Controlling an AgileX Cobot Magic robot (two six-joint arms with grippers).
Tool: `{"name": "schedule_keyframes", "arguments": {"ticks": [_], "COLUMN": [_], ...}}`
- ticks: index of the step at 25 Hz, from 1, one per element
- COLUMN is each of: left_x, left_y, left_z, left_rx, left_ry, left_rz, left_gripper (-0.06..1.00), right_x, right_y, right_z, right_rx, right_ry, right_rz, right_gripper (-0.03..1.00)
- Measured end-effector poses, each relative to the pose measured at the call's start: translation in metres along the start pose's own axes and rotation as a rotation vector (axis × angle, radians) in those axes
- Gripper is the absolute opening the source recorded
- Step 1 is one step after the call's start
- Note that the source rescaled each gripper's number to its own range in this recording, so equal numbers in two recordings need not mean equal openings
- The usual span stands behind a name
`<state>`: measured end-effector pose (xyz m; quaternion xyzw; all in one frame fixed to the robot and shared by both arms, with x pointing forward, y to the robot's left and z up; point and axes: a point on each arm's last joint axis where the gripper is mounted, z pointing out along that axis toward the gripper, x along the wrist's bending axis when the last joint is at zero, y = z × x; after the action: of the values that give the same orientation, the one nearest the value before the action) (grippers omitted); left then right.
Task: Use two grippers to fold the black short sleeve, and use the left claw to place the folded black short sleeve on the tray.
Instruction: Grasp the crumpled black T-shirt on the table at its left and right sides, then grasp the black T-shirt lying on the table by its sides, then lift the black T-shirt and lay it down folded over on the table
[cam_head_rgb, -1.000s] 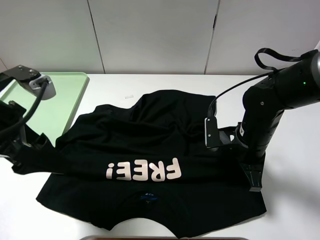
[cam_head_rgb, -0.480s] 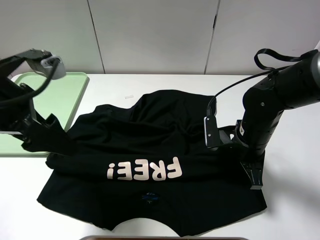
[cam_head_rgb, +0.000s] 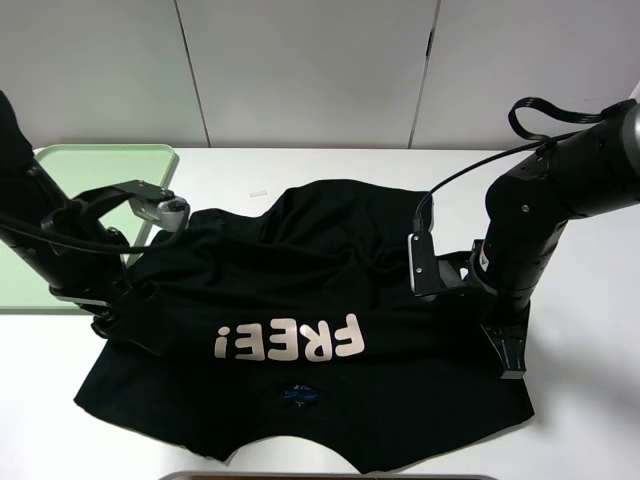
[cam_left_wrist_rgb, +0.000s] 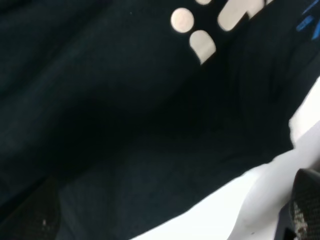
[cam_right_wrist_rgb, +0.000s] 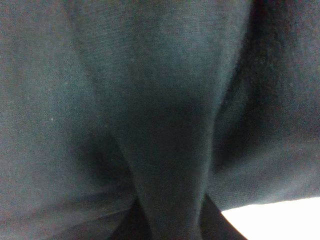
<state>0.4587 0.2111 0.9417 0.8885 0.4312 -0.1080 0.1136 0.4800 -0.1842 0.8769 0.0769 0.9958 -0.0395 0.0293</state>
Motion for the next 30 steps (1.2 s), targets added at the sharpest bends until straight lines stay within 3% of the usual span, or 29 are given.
{"name": "schedule_keyframes", "arguments": {"ticks": [5, 11, 18, 21, 23, 30], "left_x": [-0.005, 0.012, 0.025, 0.028, 0.029, 0.016], "left_y": [0.013, 0.036, 0.043, 0.041, 0.040, 0.034], "left_z": [0.025, 0.024, 0.016, 0.019, 0.021, 0.025], "left_rx": [0.125, 0.152, 0.199, 0.239, 0.285, 0.376], "left_ry": [0.048, 0.298, 0.436, 0.444, 0.425, 0.261], "left_rz": [0.185, 0.266, 0.397, 0.425, 0.498, 0.768], "left_gripper": [0.89, 0.86, 0.84, 0.84, 0.83, 0.83], "right_x": [0.000, 0.000, -0.003, -0.003, -0.003, -0.003], "right_y": [0.000, 0.001, 0.003, 0.003, 0.003, 0.003], "right_z": [0.000, 0.000, 0.000, 0.000, 0.000, 0.000], "right_rx": [-0.002, -0.008, -0.033, -0.035, -0.037, -0.039], "right_ry": [0.001, -0.005, -0.029, -0.032, -0.034, -0.035], "right_rz": [0.012, 0.027, 0.027, 0.027, 0.027, 0.029], "right_gripper": [0.05, 0.05, 0.05, 0.05, 0.05, 0.05]}}
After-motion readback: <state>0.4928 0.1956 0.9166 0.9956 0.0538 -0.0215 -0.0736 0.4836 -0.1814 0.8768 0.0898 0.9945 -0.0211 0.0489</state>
